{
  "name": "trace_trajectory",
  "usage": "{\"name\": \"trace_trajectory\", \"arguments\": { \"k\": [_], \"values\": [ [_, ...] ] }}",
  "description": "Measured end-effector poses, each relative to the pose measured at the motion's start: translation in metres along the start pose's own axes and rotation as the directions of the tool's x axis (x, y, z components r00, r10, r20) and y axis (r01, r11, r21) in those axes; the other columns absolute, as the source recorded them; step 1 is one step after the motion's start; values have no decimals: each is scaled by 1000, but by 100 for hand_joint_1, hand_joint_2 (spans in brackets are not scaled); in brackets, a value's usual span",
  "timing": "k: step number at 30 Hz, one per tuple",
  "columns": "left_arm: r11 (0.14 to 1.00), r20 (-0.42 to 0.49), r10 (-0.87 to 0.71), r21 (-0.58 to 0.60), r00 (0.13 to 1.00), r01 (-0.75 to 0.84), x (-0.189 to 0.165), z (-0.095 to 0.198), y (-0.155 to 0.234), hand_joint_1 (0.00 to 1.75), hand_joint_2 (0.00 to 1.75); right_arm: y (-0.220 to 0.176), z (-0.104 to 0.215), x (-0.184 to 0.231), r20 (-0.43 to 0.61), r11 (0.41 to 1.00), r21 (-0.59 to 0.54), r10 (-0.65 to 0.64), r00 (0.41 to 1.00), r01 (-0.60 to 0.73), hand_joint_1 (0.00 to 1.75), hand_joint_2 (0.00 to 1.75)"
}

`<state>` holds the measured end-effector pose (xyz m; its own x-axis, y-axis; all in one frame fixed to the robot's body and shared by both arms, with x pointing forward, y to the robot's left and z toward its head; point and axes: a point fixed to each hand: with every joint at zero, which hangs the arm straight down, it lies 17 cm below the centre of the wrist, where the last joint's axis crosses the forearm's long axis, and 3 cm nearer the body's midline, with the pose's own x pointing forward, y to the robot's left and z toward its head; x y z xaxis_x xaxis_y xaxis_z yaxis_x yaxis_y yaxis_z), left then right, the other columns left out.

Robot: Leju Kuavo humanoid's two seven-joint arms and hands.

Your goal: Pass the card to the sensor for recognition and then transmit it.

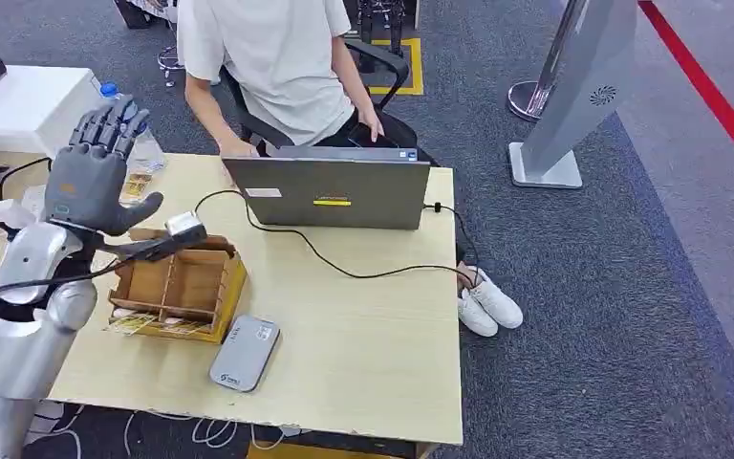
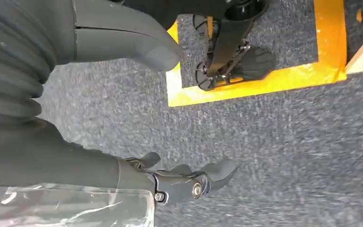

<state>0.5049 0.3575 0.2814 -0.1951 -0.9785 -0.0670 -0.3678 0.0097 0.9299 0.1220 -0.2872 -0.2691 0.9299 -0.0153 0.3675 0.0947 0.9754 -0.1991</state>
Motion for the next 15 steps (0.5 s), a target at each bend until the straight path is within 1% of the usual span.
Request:
{"name": "trace_trajectory", "arguments": {
  "k": [3, 6, 7, 12, 15],
  "values": [
    [998, 111, -31, -44, 993, 36, 17, 41, 3, 0, 175, -5, 1, -8, -17, 999, -14, -37, 999, 37, 0, 175],
    [988, 244, -79, -110, 967, 108, 34, 90, 1, 0, 175, -11, 0, -13, -30, 997, -35, -77, 997, 76, 0, 175],
    [985, 269, -84, -124, 960, 121, 38, 103, 2, 0, 175, -12, 0, -14, -32, 996, -38, -83, 996, 82, 0, 175],
    [968, 381, -123, -158, 916, 195, 52, 140, 9, 0, 175, -16, 0, -16, -37, 992, -53, -115, 993, 112, 0, 175],
    [961, 417, -128, -173, 900, 216, 60, 156, 9, 0, 175, -17, 0, -17, -42, 991, -58, -122, 992, 120, 0, 175]
  ]
}}
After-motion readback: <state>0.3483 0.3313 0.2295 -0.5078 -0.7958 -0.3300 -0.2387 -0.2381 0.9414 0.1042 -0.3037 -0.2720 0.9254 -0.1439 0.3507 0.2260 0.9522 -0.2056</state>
